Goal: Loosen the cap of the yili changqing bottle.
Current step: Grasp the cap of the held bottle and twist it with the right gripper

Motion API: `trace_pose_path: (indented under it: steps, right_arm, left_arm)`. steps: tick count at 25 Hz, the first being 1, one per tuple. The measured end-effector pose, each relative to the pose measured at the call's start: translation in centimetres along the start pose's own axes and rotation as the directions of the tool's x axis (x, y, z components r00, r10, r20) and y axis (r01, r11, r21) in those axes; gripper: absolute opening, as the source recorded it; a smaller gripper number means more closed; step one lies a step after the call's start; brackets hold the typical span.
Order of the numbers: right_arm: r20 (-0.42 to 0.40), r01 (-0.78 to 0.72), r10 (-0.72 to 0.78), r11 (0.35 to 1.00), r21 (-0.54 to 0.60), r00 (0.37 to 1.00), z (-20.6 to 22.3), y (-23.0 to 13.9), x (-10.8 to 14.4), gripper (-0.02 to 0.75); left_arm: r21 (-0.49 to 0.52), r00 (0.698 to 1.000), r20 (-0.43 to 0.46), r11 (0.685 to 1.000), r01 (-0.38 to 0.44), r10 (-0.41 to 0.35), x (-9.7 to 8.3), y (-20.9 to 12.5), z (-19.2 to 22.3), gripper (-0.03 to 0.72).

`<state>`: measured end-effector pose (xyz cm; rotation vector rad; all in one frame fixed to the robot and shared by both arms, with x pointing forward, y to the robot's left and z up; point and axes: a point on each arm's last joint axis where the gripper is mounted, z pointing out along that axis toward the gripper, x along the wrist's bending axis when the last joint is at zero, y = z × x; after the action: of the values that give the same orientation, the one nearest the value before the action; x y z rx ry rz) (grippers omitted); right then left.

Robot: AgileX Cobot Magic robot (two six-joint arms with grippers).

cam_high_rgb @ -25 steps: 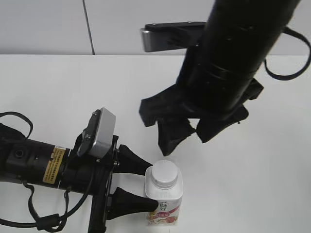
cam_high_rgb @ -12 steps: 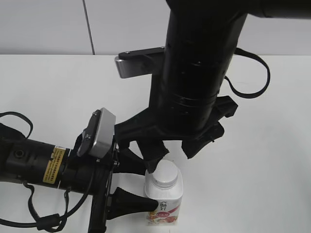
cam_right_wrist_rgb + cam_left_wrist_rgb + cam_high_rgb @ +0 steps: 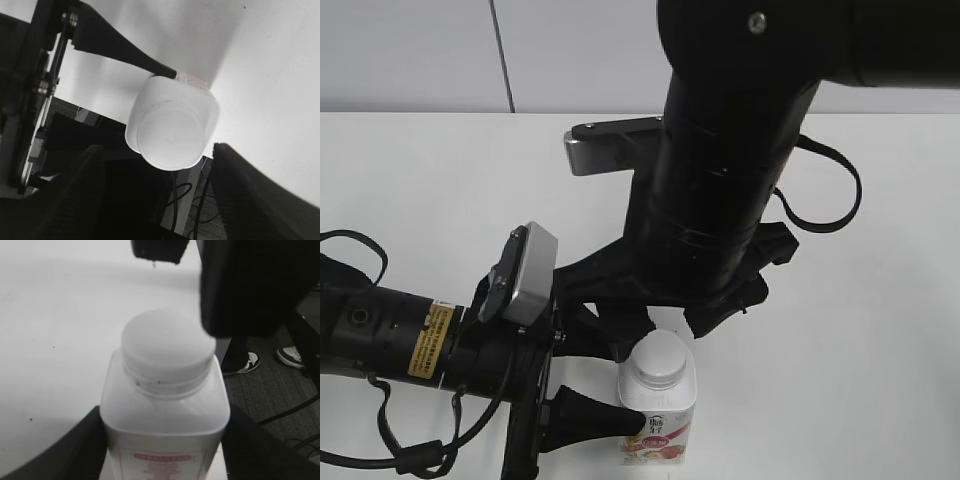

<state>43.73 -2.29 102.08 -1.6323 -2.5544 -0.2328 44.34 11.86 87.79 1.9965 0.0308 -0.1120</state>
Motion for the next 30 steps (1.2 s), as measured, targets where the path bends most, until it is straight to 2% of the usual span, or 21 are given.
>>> trace_pose_path:
  steps: [5, 11, 30]
  right_arm:
    - [0.014, -0.002, 0.002, 1.0, 0.017, 1.0, 0.8, -0.4, -0.4, 0.525]
    - [0.016, 0.006, -0.005, 1.0, -0.018, 1.0, 1.2, -0.2, -0.5, 0.521]
    - [0.037, 0.031, -0.033, 0.999, 0.039, 0.999, 3.1, 0.0, -0.5, 0.426]
  left_arm:
    - [0.0, 1.0, 0.0, 1.0, 0.0, 0.0, 0.0, 0.0, 0.0, 0.43]
    - [-0.001, 1.0, 0.0, 1.0, 0.0, 0.0, 0.0, 0.0, 0.0, 0.43]
    - [-0.001, 1.0, 0.0, 1.0, 0.0, 0.0, 0.0, 0.0, 0.0, 0.43]
